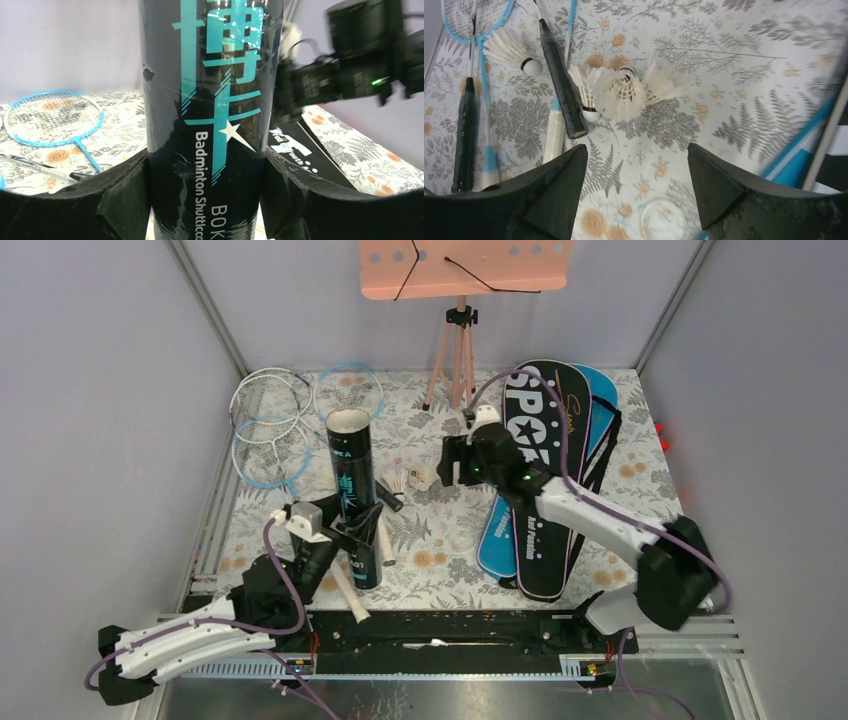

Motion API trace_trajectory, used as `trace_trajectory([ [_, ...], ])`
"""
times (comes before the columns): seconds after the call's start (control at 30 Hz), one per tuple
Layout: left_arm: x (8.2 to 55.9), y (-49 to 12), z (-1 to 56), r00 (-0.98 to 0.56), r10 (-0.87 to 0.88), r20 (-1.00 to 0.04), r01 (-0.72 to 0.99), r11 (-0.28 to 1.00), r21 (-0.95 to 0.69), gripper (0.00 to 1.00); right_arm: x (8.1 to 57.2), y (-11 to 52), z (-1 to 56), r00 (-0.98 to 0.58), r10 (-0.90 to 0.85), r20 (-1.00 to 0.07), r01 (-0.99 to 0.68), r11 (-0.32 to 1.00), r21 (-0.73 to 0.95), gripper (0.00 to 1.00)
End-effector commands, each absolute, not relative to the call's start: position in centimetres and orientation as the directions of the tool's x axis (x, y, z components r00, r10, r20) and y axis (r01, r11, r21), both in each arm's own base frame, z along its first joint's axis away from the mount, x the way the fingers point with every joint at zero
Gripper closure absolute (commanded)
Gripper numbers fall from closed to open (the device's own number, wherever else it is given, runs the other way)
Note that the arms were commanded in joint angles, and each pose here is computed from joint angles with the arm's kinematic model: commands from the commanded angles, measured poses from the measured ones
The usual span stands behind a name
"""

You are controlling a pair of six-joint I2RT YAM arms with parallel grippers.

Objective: Pack up the badminton gear
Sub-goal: Pick up the shuttlecock at the center of the board.

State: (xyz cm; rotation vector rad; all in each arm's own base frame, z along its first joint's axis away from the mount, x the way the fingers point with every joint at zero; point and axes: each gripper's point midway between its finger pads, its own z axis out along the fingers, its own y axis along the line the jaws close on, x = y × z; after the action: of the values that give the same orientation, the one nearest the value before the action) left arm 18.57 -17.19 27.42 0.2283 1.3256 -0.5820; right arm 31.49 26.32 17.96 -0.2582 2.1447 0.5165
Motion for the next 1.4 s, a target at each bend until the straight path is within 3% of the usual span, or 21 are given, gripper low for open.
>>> trace_trajectory([
  [0.0, 18.3, -16.3, 28.6, 0.118, -0.355, -0.927, 0.515, 0.820, -0.248, 1.00, 35.2, 32.4, 18.9, -0.563, 0.175, -0.808, -0.384, 0.810, 0.443, 0.22],
  [0.27, 18.0, -17.1, 27.9, 0.115, -0.307, -0.945, 0.546, 0.814, -0.199, 1.00, 37.9, 36.5, 13.4, -0.582, 0.171, -0.795, -0.348, 0.831, 0.434, 0.32],
  [0.5, 18.2, -17.9, 27.4, 0.108, -0.276, -0.955, 0.551, 0.816, -0.173, 1.00, 38.4, 38.0, 12.1, -0.569, 0.184, -0.801, -0.340, 0.835, 0.433, 0.40],
  [0.8, 18.3, -18.1, 27.1, 0.105, -0.269, -0.958, 0.550, 0.818, -0.169, 1.00, 40.4, 37.3, 9.8, -0.546, 0.287, -0.787, -0.170, 0.882, 0.439, 0.58],
  [1.07, 18.3, -18.1, 26.9, 0.118, -0.253, -0.960, 0.554, 0.820, -0.147, 1.00, 41.2, 37.3, 9.2, -0.533, 0.312, -0.786, -0.118, 0.893, 0.435, 0.59],
  [1.17, 18.3, -18.2, 27.0, 0.121, -0.251, -0.960, 0.556, 0.819, -0.144, 1.00, 41.2, 37.4, 9.5, -0.529, 0.306, -0.792, -0.126, 0.894, 0.429, 0.72],
  [1.27, 18.3, -18.3, 27.0, 0.124, -0.248, -0.961, 0.559, 0.818, -0.139, 1.00, 40.5, 37.3, 10.4, -0.526, 0.277, -0.804, -0.160, 0.896, 0.414, 0.91],
  [1.37, 18.3, -18.4, 27.0, 0.138, -0.240, -0.961, 0.562, 0.818, -0.124, 1.00, 39.1, 37.0, 12.5, -0.514, 0.236, -0.824, -0.227, 0.889, 0.397, 1.00],
])
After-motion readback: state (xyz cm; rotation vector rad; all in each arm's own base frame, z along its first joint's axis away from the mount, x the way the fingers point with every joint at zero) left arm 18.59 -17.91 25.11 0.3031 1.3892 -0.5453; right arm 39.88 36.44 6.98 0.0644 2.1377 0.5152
